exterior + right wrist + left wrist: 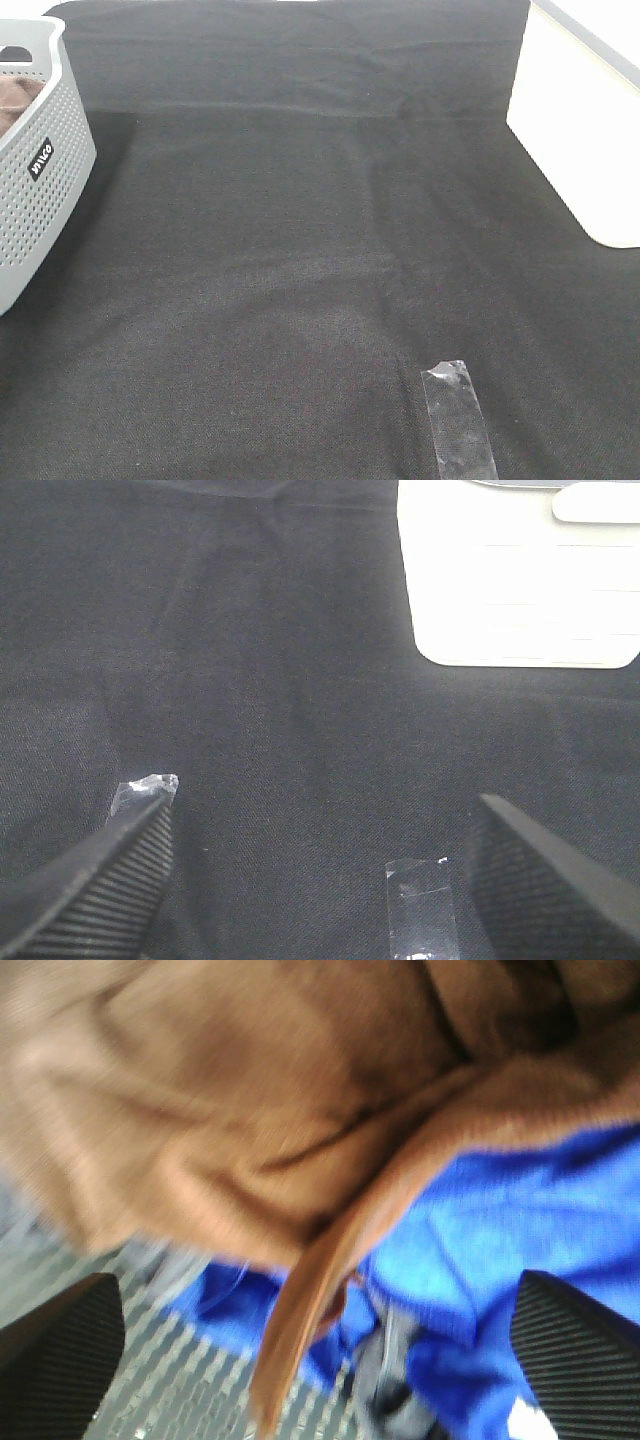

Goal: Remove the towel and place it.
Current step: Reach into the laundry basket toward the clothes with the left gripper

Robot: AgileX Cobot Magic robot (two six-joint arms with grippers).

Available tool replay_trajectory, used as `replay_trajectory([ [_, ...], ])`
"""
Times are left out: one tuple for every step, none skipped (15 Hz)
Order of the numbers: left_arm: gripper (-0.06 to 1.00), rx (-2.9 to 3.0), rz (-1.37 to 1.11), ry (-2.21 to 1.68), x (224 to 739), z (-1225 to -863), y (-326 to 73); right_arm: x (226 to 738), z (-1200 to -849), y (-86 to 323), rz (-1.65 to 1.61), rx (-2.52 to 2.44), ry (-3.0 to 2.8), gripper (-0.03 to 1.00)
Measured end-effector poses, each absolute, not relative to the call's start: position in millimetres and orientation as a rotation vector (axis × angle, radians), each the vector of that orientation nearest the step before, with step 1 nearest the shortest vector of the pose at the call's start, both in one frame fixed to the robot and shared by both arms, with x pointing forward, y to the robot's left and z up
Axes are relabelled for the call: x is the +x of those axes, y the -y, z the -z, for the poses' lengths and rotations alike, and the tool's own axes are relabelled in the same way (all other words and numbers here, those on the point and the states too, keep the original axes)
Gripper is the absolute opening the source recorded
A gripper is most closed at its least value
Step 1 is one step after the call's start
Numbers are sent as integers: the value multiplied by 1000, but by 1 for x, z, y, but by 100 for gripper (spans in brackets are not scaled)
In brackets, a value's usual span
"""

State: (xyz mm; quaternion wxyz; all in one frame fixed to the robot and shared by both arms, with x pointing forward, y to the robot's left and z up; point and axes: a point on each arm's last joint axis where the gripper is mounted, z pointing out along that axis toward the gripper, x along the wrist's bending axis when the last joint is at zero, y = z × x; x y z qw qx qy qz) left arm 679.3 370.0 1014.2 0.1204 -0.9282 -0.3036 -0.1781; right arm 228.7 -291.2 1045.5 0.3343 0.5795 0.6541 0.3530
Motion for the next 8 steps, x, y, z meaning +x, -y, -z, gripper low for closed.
replay_trajectory([
  [99,-2720,469,864,685,-995,-370,229,-1045,291,-921,1512,-1707,74],
  [99,-2723,440,851,686,-987,-371,229,-1045,291,-921,1512,-1707,74],
  [99,-2724,423,847,686,-983,-371,229,-1045,291,-921,1512,-1707,74],
  [99,-2725,424,845,687,-983,-371,229,-1045,291,-921,1512,-1707,74],
  [98,-2725,425,845,687,-984,-371,229,-1045,291,-921,1512,-1707,74],
  [98,-2724,425,846,687,-985,-371,229,-1045,291,-921,1512,-1707,74],
  [97,-2722,406,844,686,-985,-371,229,-1045,291,-921,1512,-1707,74],
  [95,-2723,402,838,686,-985,-371,229,-1045,291,-921,1512,-1707,74],
])
